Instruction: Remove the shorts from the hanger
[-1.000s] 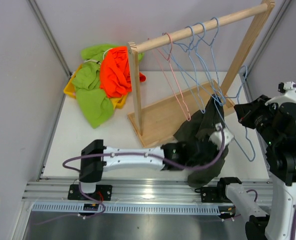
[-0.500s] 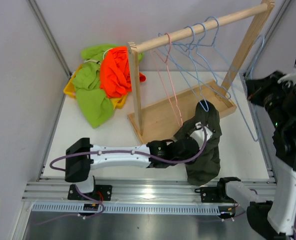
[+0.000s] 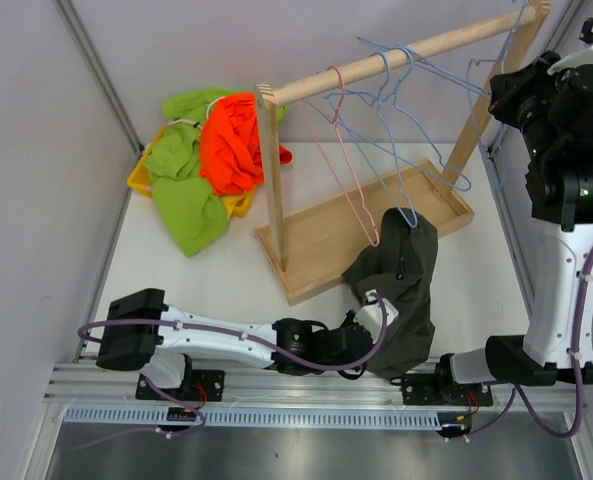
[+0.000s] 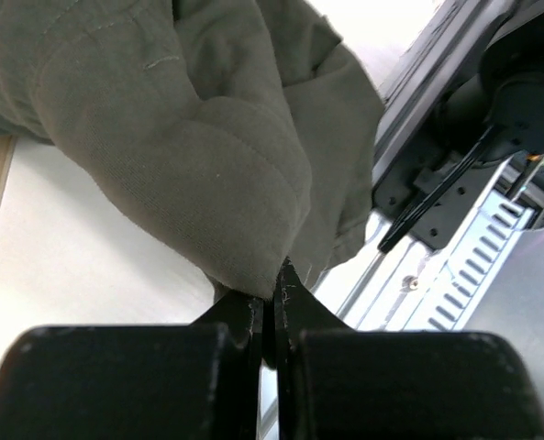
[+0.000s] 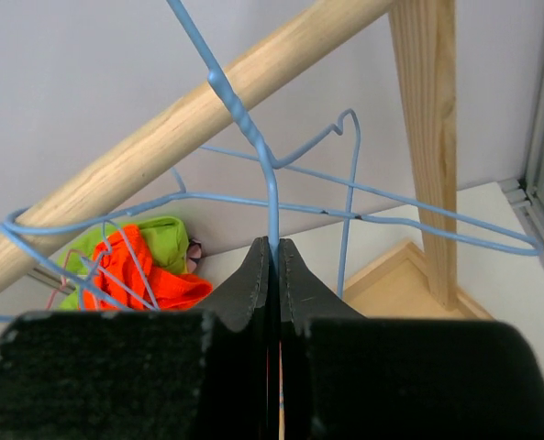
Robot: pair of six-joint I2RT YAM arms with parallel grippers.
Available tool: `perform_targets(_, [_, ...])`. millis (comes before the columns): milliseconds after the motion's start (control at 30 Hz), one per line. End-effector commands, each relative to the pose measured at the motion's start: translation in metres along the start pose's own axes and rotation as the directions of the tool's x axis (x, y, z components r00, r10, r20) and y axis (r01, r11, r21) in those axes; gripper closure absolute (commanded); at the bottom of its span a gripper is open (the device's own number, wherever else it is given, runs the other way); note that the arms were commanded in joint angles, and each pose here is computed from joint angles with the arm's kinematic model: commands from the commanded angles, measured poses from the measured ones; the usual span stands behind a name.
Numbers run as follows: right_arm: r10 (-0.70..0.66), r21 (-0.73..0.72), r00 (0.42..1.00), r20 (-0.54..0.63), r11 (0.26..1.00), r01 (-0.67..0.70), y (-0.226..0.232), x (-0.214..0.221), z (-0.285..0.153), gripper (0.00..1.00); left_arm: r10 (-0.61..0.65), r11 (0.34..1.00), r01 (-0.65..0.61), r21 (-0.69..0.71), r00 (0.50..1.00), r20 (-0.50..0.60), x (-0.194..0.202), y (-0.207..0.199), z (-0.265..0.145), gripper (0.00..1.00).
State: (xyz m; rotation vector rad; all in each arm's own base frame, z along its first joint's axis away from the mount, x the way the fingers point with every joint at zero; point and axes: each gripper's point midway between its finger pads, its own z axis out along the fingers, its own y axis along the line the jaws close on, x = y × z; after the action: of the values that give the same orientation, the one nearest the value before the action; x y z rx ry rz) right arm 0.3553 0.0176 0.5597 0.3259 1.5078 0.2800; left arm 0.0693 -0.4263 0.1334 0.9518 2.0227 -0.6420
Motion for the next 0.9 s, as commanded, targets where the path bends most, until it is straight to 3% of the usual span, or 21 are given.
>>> perform_targets(0, [0.038,-0.089,0.994,0.105,0.996,-0.029,0.021,-0.034,0.008,1.00,-0.070,0.997,0.066,0.051,0.995,0.068,-0.019,-0.016,0.000,1.00])
perform_targets(367, [0.056,-0.117,0.998,-0.038,0.991,-0.060,0.018,0.021,0.051,1.00,-0.061,0.996,0.056,0.064,0.996,0.072,-0.026,-0.023,-0.007,1.00])
perform_targets(500, [0.069,-0.095,0.990,-0.120,0.992,-0.081,0.005,0.062,0.046,1.00,-0.051,0.998,0.048,0.032,0.994,0.101,-0.041,-0.017,-0.030,1.00])
perform_targets(567, [0.084,-0.100,0.991,-0.102,0.991,-0.094,0.003,0.063,0.029,1.00,-0.042,0.999,0.041,0.011,0.993,0.107,-0.046,-0.011,-0.047,1.00])
perform_targets(600, [0.087,-0.076,0.986,-0.142,0.992,-0.099,-0.006,0.085,0.029,1.00,-0.047,0.999,0.049,-0.014,0.992,0.121,-0.051,-0.005,-0.055,1.00])
perform_targets(767, [0.077,-0.046,0.982,-0.175,0.995,-0.086,-0.018,0.102,0.009,1.00,-0.059,0.989,0.078,-0.128,0.988,0.142,-0.054,0.040,-0.107,1.00])
perform_targets(800, [0.072,-0.044,0.982,-0.177,0.996,-0.081,-0.018,0.101,0.007,0.88,-0.079,0.982,0.102,-0.157,0.986,0.147,-0.054,0.050,-0.116,1.00])
perform_targets(867, [0.059,-0.044,0.982,-0.180,0.997,-0.068,-0.019,0.100,0.001,0.53,-0.059,0.958,0.099,-0.268,0.987,0.152,-0.055,0.082,-0.141,1.00])
